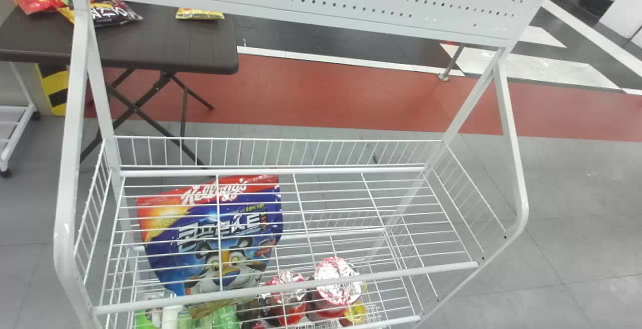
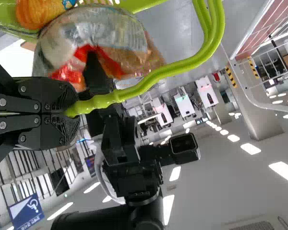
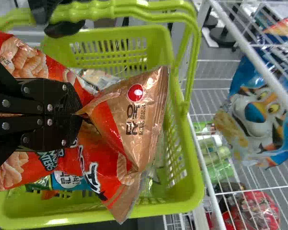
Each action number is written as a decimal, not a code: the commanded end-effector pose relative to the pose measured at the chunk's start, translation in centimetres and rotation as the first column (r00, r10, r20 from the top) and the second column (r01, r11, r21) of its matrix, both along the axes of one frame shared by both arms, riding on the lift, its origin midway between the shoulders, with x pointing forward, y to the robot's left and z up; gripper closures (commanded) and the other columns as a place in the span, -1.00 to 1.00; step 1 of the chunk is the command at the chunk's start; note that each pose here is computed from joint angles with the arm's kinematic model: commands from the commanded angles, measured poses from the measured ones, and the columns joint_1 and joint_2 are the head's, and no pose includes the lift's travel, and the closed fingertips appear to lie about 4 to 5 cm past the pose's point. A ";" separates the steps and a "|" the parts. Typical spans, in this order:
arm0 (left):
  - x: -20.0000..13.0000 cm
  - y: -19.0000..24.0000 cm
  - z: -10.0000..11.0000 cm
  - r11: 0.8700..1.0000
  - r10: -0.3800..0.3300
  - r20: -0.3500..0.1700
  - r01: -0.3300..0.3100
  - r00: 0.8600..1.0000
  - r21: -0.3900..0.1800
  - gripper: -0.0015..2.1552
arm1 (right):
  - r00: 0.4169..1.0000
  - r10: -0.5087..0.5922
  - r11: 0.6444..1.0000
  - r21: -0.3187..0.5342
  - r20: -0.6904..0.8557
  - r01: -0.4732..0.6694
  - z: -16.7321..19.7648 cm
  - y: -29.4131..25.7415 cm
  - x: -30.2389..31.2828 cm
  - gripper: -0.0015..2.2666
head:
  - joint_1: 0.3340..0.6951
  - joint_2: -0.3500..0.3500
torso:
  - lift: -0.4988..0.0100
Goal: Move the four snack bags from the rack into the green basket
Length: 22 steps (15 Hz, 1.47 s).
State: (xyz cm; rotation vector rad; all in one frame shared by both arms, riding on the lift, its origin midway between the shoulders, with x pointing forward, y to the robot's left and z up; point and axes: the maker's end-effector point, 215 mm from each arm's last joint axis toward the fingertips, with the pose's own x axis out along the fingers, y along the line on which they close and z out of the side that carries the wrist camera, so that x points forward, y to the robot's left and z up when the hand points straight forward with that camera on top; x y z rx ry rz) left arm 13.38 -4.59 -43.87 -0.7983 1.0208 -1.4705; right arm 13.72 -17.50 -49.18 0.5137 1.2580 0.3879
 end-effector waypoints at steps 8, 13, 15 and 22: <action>-0.1 0.0 0.0 1.000 0.000 0.000 0.000 1.000 0.002 0.36 | 0.983 0.024 0.998 0.055 0.182 -0.034 1.9 0.9 4.1 -0.95 | 1.00 -1.00 | 0.96; -0.2 0.0 0.0 1.000 -0.001 0.003 0.001 1.000 0.001 0.36 | 0.881 0.015 1.000 0.011 0.473 -0.023 7.6 0.1 10.1 -0.95 | 1.00 -1.00 | 0.96; -0.2 0.0 0.0 1.000 -0.001 0.003 0.001 1.000 0.001 0.36 | 0.729 -0.007 0.999 -0.031 0.684 0.038 12.4 -1.2 14.7 -0.95 | 1.00 -1.00 | 0.96; -0.3 0.1 -0.1 1.000 0.000 0.010 0.000 1.000 0.007 0.36 | 0.194 0.009 0.944 -0.072 0.981 0.321 24.3 -2.1 19.7 -0.95 | 1.00 -1.00 | 0.96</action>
